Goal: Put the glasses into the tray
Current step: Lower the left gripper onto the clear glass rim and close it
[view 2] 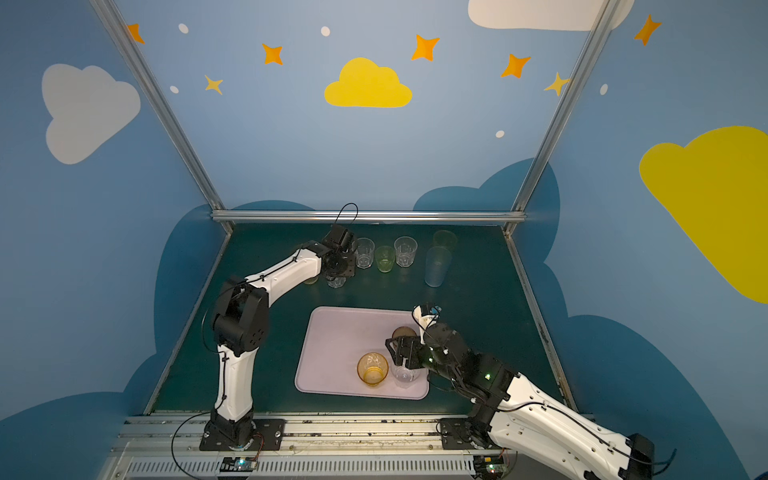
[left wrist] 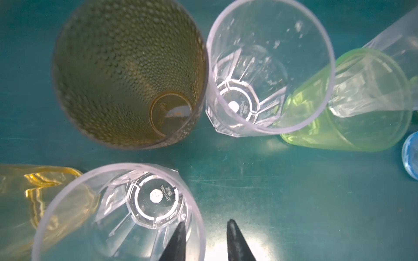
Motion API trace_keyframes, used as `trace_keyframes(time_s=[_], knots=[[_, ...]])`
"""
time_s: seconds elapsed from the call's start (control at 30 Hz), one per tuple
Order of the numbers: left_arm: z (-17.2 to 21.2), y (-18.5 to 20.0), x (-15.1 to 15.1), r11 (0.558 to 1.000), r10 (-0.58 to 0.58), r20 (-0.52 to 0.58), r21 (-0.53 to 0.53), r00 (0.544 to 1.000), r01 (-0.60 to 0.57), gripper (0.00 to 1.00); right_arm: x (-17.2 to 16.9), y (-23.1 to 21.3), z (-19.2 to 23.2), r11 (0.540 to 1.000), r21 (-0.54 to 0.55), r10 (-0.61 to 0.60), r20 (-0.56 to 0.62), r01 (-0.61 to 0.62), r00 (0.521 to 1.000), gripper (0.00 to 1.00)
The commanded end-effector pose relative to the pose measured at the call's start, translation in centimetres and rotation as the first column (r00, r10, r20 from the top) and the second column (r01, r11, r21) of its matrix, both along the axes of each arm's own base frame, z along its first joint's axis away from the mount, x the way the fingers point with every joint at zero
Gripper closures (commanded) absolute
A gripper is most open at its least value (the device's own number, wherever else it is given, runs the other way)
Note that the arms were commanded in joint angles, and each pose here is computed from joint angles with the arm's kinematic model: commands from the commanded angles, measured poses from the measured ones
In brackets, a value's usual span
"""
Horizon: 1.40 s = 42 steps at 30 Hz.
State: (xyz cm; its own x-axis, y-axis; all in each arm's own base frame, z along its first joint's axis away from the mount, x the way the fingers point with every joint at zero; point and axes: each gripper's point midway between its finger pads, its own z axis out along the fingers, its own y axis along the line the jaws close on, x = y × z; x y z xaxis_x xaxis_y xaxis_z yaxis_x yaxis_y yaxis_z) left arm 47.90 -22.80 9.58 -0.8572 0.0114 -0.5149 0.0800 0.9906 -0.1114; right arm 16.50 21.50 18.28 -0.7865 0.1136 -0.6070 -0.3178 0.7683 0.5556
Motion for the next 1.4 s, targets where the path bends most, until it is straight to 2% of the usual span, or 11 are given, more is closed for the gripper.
trace_keyframes(time_s=[0.0, 0.1, 0.23, 0.37, 0.53, 0.67, 1.0, 1.37], knots=[[-0.5, 0.2, -0.2, 1.000, -0.007, -0.030, 0.016, 1.000, 0.007, 0.70, 0.1, 0.1, -0.2, 1.000, 0.009, -0.005, -0.010, 0.005, 1.000, 0.13], [-0.4, 0.3, -0.3, 1.000, -0.007, -0.031, 0.016, 1.000, 0.007, 0.78, 0.2, 0.1, -0.1, 1.000, 0.011, -0.008, -0.009, 0.008, 1.000, 0.13], [-0.3, 0.4, -0.3, 1.000, -0.005, -0.029, 0.016, 1.000, 0.005, 0.79, 0.2, 0.1, -0.1, 1.000, 0.013, -0.007, -0.012, 0.007, 1.000, 0.13], [-0.5, 0.4, -0.4, 1.000, -0.006, -0.033, 0.022, 0.999, 0.006, 0.90, 0.2, 0.1, -0.2, 1.000, 0.014, -0.006, -0.014, 0.007, 1.000, 0.13], [-0.4, 0.4, -0.5, 1.000, -0.006, -0.035, 0.022, 0.999, 0.007, 0.90, 0.2, 0.1, -0.2, 1.000, 0.013, -0.007, -0.016, 0.007, 1.000, 0.13], [-0.1, 0.2, -0.7, 1.000, -0.011, -0.037, 0.018, 0.999, 0.012, 0.96, 0.1, 0.2, -0.1, 1.000, 0.018, -0.005, -0.018, 0.006, 1.000, 0.13], [2.1, -0.1, -1.9, 1.000, -0.023, -0.005, -0.007, 1.000, 0.023, 0.96, 0.2, -0.1, 0.0, 1.000, 0.023, -0.013, -0.014, 0.013, 1.000, 0.13], [4.7, -0.4, -5.4, 0.999, -0.046, 0.028, -0.011, 0.999, 0.046, 0.96, 0.0, -0.7, 0.5, 0.998, 0.046, -0.032, -0.009, 0.032, 0.999, 0.13]])
